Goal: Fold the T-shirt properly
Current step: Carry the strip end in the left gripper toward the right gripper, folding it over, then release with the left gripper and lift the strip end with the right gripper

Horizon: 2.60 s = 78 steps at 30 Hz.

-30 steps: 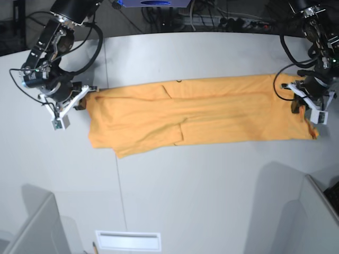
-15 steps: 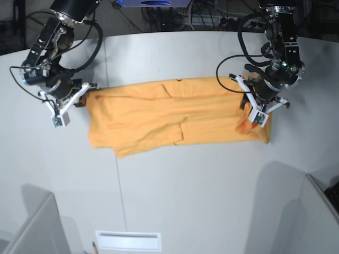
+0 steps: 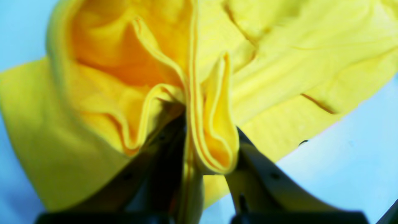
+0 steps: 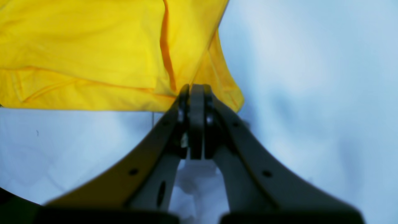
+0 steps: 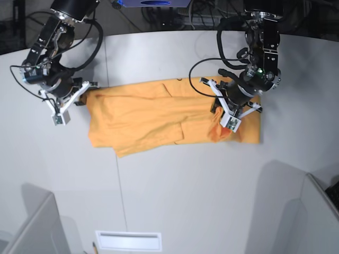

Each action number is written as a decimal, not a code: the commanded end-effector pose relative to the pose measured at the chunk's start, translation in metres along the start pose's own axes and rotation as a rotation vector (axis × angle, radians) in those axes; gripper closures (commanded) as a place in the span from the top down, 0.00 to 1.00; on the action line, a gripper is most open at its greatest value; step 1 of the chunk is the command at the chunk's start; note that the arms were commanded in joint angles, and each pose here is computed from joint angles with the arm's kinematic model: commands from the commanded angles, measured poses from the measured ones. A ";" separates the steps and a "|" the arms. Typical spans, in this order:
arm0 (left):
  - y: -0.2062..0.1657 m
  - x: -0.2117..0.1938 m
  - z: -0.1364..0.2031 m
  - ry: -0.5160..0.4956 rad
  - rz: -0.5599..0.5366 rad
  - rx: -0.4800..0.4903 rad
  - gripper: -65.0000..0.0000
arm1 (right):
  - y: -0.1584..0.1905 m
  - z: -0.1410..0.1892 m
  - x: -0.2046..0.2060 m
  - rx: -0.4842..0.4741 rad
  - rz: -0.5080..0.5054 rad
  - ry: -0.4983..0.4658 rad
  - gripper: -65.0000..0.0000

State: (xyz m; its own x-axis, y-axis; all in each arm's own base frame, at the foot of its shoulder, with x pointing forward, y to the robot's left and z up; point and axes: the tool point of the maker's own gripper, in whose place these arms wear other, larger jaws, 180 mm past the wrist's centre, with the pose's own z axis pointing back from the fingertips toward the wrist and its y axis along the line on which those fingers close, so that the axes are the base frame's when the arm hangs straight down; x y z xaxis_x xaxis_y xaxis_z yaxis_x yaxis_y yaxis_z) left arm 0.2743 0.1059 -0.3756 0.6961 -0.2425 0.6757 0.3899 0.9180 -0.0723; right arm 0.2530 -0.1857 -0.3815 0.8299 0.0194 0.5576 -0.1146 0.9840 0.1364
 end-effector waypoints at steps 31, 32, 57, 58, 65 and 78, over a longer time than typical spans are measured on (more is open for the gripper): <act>-0.017 0.009 -0.020 0.016 0.009 -0.063 0.39 | 0.000 0.007 0.024 -0.002 0.020 -0.076 0.00; -0.023 0.009 -0.022 0.019 -0.002 -0.077 0.40 | 0.000 0.007 0.025 -0.002 0.020 -0.077 0.00; 0.047 -0.011 0.038 -0.052 0.168 0.155 0.00 | -0.016 -0.001 0.065 -0.001 -0.010 -0.042 0.07; 0.059 -0.016 0.045 -0.051 0.188 0.189 0.00 | -0.021 -0.004 0.067 0.003 -0.031 -0.027 0.21; 0.141 -0.067 0.107 0.001 0.272 0.439 0.00 | -0.038 -0.036 0.066 0.078 -0.156 0.048 0.67; 0.176 -0.097 0.128 0.071 0.234 0.470 0.00 | 0.011 -0.073 0.044 0.421 -0.339 0.131 0.64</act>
State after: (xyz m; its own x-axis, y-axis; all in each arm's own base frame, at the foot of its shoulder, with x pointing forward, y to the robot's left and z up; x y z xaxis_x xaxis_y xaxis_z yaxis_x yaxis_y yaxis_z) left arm 0.1911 0.3275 -0.3710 0.8011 0.0049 0.5985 -0.0925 0.9890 0.1158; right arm 0.3224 -0.1572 -0.4217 0.9185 -0.2511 0.3056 -0.0009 0.7713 0.6364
